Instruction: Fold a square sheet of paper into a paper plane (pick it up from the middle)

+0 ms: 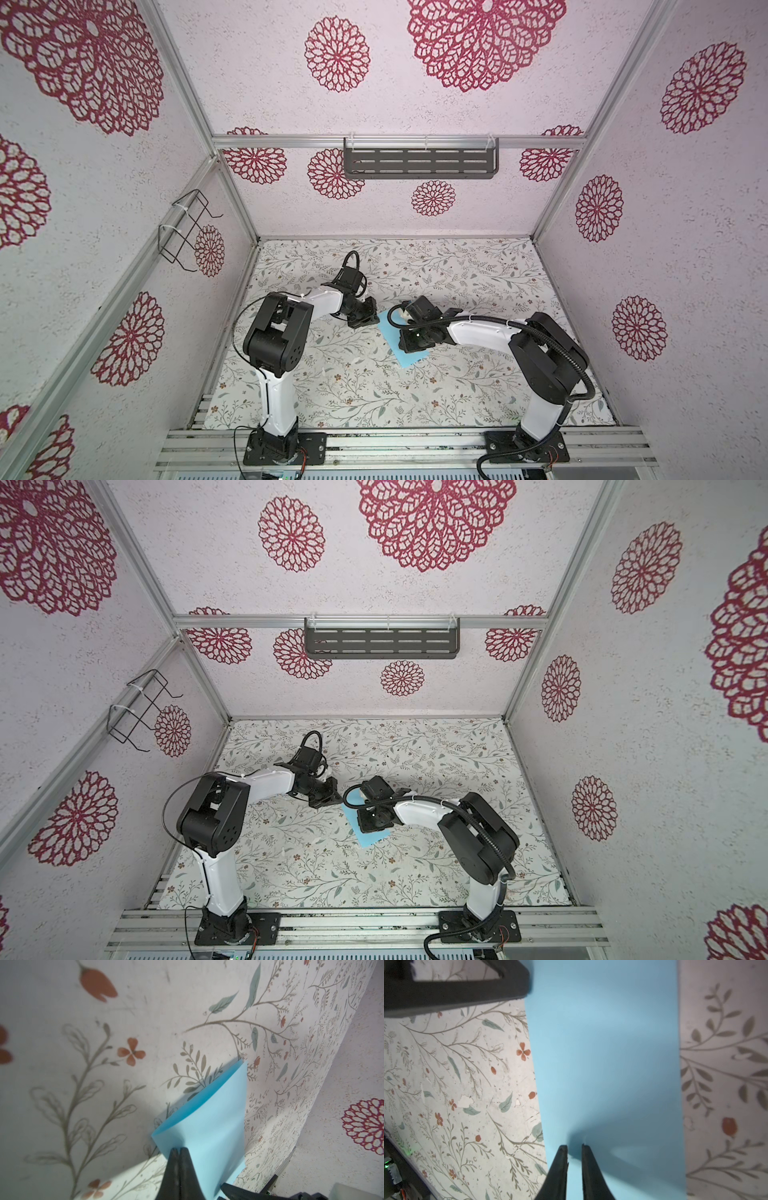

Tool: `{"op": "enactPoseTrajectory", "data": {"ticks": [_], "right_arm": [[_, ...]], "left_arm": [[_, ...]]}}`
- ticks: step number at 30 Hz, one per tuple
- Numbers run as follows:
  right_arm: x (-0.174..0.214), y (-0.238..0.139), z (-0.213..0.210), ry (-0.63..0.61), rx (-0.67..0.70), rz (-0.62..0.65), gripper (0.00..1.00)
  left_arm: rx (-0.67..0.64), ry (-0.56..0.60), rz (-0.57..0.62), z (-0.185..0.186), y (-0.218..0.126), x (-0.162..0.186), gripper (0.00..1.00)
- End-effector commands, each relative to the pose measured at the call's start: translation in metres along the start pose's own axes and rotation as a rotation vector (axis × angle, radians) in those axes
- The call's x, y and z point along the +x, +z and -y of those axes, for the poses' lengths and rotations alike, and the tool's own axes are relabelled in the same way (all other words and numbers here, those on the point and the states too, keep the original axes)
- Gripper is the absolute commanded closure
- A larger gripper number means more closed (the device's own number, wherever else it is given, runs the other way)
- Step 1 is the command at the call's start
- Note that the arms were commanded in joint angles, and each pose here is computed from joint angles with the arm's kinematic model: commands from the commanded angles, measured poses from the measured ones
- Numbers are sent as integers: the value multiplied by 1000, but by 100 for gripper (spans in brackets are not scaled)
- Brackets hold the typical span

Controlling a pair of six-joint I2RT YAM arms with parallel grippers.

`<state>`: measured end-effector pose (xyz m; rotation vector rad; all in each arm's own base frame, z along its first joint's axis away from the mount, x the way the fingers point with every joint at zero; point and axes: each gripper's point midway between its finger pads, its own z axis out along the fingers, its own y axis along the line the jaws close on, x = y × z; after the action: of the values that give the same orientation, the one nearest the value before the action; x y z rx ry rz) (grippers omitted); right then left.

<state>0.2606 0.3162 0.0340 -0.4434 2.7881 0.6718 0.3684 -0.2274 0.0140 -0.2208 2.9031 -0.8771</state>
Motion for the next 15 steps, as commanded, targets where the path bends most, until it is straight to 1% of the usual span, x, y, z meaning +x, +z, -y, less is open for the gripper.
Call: {"op": "enactPoseTrajectory", "data": {"ticks": [1,7,15], "right_arm": [[9,0,3,34,-3,-36,81],[29,4,15,48,26,-88,81],[33,3,18,64,30,-89,81]], "left_arm": [[-61,16,-8,-14,3,-1,97],[-142,32,-9,-29,4,-6,97],[-250,62,12,-43,0,-20,98]]}}
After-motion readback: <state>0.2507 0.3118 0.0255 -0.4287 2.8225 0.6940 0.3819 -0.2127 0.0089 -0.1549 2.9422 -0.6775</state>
